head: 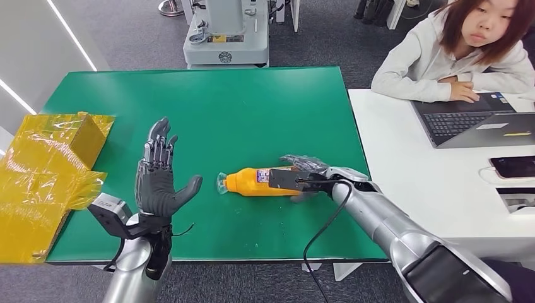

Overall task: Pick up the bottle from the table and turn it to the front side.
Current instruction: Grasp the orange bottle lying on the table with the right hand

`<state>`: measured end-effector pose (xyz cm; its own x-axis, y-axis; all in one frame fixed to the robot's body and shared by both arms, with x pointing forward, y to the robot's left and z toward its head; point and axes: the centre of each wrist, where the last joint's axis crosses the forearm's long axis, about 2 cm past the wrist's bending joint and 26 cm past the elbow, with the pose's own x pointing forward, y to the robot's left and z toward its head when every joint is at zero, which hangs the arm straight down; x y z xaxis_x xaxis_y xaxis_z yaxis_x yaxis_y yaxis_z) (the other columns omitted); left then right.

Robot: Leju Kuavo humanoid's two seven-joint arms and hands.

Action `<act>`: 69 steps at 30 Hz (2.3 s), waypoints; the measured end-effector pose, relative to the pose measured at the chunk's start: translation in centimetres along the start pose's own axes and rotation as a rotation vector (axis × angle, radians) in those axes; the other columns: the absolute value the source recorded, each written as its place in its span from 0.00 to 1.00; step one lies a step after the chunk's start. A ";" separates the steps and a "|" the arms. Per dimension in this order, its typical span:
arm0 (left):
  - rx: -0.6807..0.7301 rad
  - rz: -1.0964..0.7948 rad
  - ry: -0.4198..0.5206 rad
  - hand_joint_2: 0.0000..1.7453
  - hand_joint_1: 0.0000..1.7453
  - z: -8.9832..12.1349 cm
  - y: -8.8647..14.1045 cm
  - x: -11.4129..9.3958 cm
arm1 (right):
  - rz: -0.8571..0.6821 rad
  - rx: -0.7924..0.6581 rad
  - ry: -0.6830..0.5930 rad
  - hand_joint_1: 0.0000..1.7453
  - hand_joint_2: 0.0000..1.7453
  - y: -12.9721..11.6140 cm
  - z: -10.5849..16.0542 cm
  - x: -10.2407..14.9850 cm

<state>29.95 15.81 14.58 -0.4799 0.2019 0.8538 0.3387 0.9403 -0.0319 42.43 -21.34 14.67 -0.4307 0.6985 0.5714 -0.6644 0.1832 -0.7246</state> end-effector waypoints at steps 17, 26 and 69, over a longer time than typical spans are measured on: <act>0.000 0.013 0.018 1.00 0.00 -0.1 -0.2 -0.4 | 0.015 0.011 0.043 1.00 1.00 0.6 1.0 -1.7; -0.009 0.016 0.028 1.00 0.00 0.0 -0.5 -0.6 | -0.008 -0.001 0.042 1.00 1.00 1.1 1.5 -2.4; -0.272 0.102 0.181 1.00 0.00 -3.4 3.8 -1.6 | -0.169 -0.818 -0.389 1.00 1.00 8.1 10.9 2.8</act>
<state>34.74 18.12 14.91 -0.2895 0.2162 0.9325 0.5926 0.8055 -0.0028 29.18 -25.44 14.61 -0.6407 0.3635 0.6763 -0.1618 0.7971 -0.5818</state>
